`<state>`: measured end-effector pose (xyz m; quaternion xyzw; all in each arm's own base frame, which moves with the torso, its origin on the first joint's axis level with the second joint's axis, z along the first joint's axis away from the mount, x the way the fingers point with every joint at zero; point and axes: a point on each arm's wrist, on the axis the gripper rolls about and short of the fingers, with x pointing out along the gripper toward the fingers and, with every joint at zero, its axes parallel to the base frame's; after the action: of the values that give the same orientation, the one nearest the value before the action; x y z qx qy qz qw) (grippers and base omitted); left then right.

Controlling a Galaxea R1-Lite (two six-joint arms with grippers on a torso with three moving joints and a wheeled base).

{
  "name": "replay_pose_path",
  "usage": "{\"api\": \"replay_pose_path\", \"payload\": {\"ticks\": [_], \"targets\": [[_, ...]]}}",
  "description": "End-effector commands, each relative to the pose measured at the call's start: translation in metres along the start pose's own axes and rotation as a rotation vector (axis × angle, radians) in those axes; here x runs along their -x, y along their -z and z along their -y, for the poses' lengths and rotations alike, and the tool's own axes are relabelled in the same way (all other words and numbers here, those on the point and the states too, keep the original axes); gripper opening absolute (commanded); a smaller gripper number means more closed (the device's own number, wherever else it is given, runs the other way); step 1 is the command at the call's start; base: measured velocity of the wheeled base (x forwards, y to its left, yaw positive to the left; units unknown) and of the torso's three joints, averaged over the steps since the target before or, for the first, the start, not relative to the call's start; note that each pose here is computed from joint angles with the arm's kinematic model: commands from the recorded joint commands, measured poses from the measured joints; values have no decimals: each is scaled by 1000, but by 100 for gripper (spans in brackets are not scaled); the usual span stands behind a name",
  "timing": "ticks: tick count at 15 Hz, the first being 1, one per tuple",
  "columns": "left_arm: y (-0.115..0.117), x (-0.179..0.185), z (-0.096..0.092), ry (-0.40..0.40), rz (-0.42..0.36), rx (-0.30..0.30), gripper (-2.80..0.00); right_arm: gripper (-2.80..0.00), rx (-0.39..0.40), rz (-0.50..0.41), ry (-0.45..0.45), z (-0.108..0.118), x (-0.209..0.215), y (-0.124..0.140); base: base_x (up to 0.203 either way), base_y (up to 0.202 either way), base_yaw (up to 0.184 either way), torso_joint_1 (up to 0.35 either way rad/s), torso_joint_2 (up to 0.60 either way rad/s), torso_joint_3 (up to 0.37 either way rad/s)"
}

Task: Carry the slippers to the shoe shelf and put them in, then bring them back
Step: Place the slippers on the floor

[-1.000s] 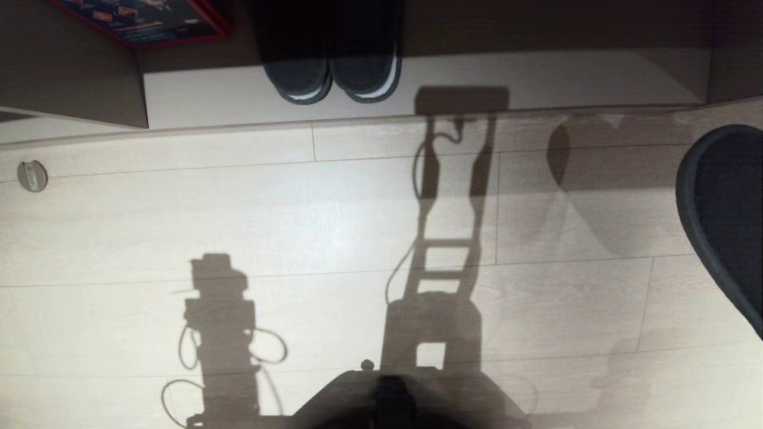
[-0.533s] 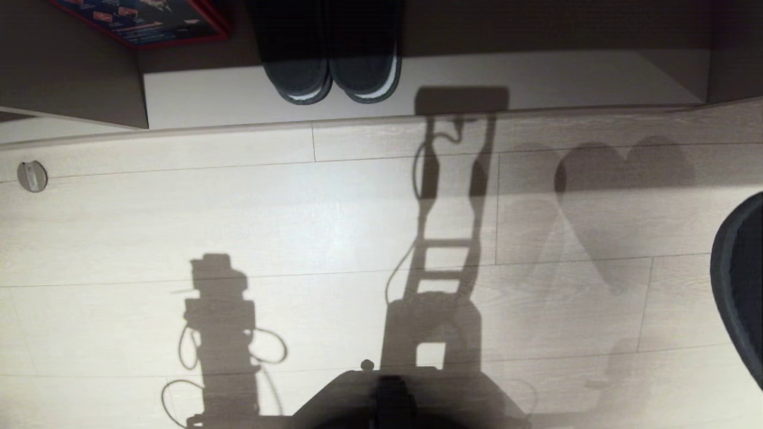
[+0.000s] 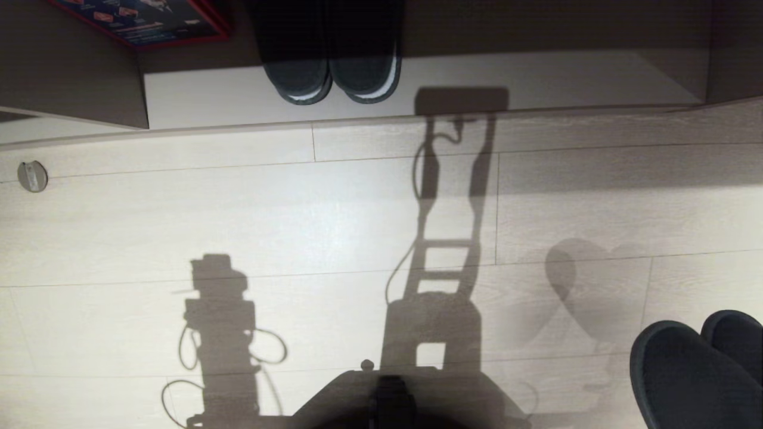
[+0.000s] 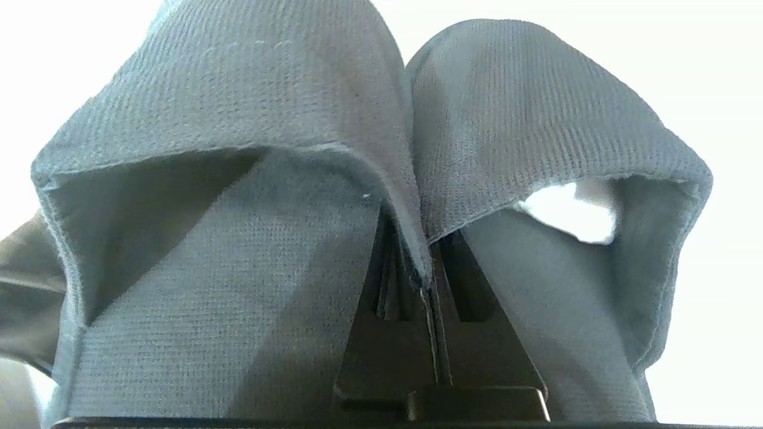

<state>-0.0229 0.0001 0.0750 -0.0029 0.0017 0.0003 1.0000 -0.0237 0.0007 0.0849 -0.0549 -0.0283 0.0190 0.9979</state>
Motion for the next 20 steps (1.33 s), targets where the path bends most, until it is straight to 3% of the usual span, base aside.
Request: {"api": "replay_pose_path", "payload": {"ticks": [1,7,20], "targets": [[0,0,0,-1,-1,-1,-280,-280,-1,-78,8,-1,0,11,0,0,0,0,0,0],[0,0,0,-1,0,3,-280,-280,6,-57,4,-1,0,10,0,0,0,1,1,26],[0,0,0,-1,0,3,-280,-280,4,-57,4,-1,0,10,0,0,0,1,4,197]]}}
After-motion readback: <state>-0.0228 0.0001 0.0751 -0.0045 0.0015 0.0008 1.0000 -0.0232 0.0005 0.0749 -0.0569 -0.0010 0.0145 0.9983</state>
